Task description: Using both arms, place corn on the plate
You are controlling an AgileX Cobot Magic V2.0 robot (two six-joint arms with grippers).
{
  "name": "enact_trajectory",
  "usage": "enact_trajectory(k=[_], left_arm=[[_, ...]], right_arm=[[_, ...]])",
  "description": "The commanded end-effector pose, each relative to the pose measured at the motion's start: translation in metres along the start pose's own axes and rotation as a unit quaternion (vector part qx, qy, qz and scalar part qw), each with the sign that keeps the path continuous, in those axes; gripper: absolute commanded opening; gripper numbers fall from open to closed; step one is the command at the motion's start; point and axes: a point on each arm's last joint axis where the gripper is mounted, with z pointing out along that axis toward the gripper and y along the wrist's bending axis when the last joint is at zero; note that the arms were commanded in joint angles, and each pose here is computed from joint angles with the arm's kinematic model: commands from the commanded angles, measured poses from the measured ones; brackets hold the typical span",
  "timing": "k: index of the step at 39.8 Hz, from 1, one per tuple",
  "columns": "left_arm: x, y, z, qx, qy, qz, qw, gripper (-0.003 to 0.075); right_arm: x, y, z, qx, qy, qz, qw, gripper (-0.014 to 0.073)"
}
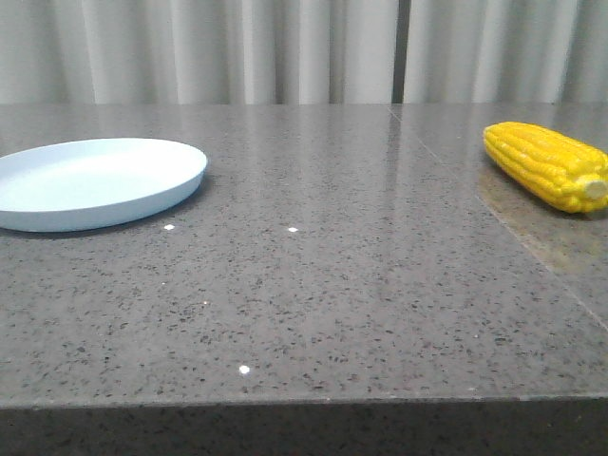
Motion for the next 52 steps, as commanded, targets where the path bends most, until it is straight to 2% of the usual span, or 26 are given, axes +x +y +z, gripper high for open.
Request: enact_trajectory(k=[1,6,13,17,21,26,34,41,48,51,52], left_arm=[[-0.009,0.001,-0.002,-0.005,-0.058,-0.004,0.998,-0.0020],[-0.015,0.001,-0.003,-0.007,-0.093,-0.009,0.996,-0.0020],[-0.040,0.003,-0.010,-0.015,-0.208,-0.012,0.978,-0.0020],[-0.059,0.002,-0.015,-0.013,-0.228,-0.010,0.973,-0.0020],[-0.081,0.001,-0.018,-0.009,-0.200,0.016,0.980,-0.0020],[-0.108,0.000,-0.011,-0.007,-0.125,0.030,0.992,-0.0020],[-0.142,0.000,0.024,-0.005,-0.055,0.031,0.998,-0.0020],[-0.151,0.000,0.050,-0.004,-0.020,0.030,0.999,-0.0020],[-0.151,0.000,0.051,-0.004,-0.020,0.030,0.999,-0.0019],[-0.151,0.000,0.051,-0.004,-0.020,0.030,0.999,0.0019],[-0.151,0.000,0.051,-0.004,-0.020,0.030,0.999,0.0056]], right_arm=[[-0.010,0.000,-0.002,0.001,-0.052,-0.004,0.999,-0.0069],[-0.014,0.000,-0.003,0.001,-0.074,-0.004,0.997,-0.0069],[-0.036,0.002,-0.008,-0.003,-0.151,-0.005,0.989,-0.0069],[-0.053,0.004,-0.015,-0.006,-0.161,-0.005,0.987,-0.0069],[-0.074,0.007,-0.023,-0.008,-0.147,-0.006,0.989,-0.0069],[-0.099,0.011,-0.027,-0.009,-0.105,-0.006,0.994,-0.0066],[-0.142,0.016,-0.005,-0.005,-0.060,-0.006,0.998,-0.0064],[-0.160,0.017,0.023,-0.001,-0.019,-0.005,1.000,-0.0066],[-0.162,0.017,0.026,-0.001,-0.023,-0.005,1.000,-0.0065],[-0.163,0.017,0.026,-0.001,-0.026,-0.005,1.000,-0.0022],[-0.163,0.017,0.026,-0.001,-0.026,-0.005,1.000,0.0028]])
